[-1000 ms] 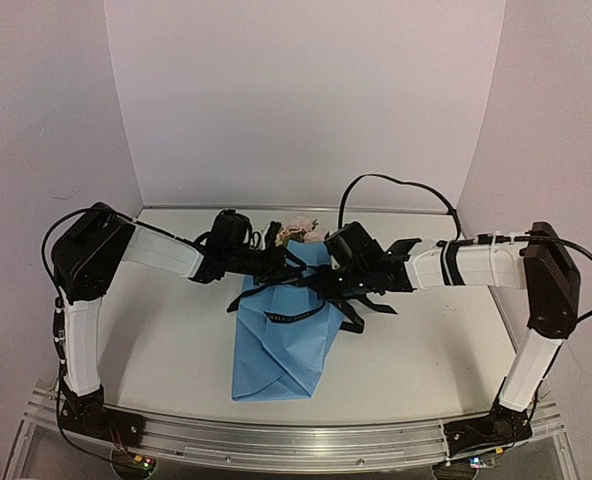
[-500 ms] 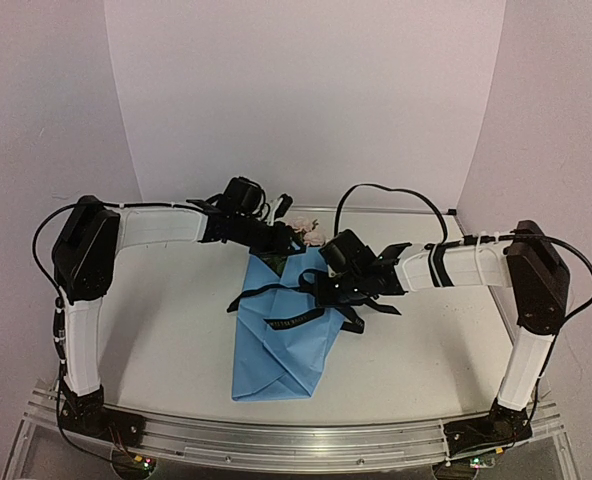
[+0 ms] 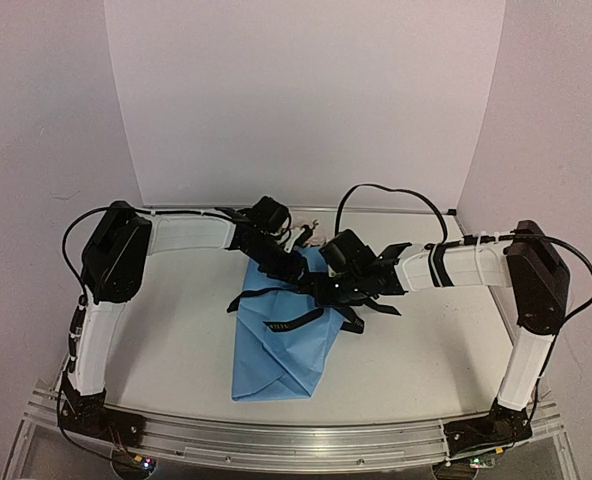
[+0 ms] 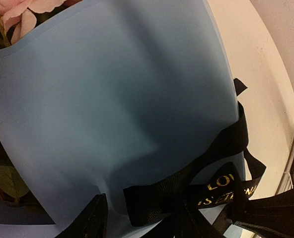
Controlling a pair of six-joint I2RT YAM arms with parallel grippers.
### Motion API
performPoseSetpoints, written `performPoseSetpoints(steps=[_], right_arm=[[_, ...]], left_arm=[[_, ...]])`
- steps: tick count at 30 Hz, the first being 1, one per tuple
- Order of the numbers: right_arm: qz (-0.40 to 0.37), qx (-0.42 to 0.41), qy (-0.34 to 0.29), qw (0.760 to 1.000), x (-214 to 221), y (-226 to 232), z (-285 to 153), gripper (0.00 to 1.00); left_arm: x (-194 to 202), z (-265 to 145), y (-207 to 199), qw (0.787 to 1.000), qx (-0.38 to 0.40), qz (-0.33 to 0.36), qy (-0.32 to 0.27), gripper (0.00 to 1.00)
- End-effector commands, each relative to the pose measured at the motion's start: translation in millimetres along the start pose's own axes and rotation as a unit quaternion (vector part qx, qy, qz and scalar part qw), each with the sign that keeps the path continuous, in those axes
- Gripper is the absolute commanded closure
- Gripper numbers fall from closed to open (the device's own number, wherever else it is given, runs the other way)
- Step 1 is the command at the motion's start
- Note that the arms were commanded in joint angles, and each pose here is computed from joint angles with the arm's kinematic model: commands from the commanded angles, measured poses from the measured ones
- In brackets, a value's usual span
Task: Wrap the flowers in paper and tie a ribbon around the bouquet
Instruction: Pick up the folded bouquet from the right side of the ribbon.
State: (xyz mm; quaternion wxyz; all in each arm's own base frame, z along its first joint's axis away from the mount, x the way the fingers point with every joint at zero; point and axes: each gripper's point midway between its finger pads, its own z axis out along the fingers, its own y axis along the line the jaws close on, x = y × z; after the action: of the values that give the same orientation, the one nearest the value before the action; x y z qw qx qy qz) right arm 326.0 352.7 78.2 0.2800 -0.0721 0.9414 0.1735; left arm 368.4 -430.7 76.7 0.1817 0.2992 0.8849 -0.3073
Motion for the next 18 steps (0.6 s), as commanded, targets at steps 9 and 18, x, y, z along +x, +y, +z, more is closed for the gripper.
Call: performPoseSetpoints(steps=[9,18], right_arm=[[0.009,-0.013,-0.015,1.0,-12,9,2,1.0],[0.009,-0.015,-0.018,1.0,-15,10,-2,1.0]], left_arm=[[-29,2,-2,0.999,-0.028,0.033,-0.021,0.62],[-44,-20,4,0.996,-0.053,0.002,-0.075,0.99]])
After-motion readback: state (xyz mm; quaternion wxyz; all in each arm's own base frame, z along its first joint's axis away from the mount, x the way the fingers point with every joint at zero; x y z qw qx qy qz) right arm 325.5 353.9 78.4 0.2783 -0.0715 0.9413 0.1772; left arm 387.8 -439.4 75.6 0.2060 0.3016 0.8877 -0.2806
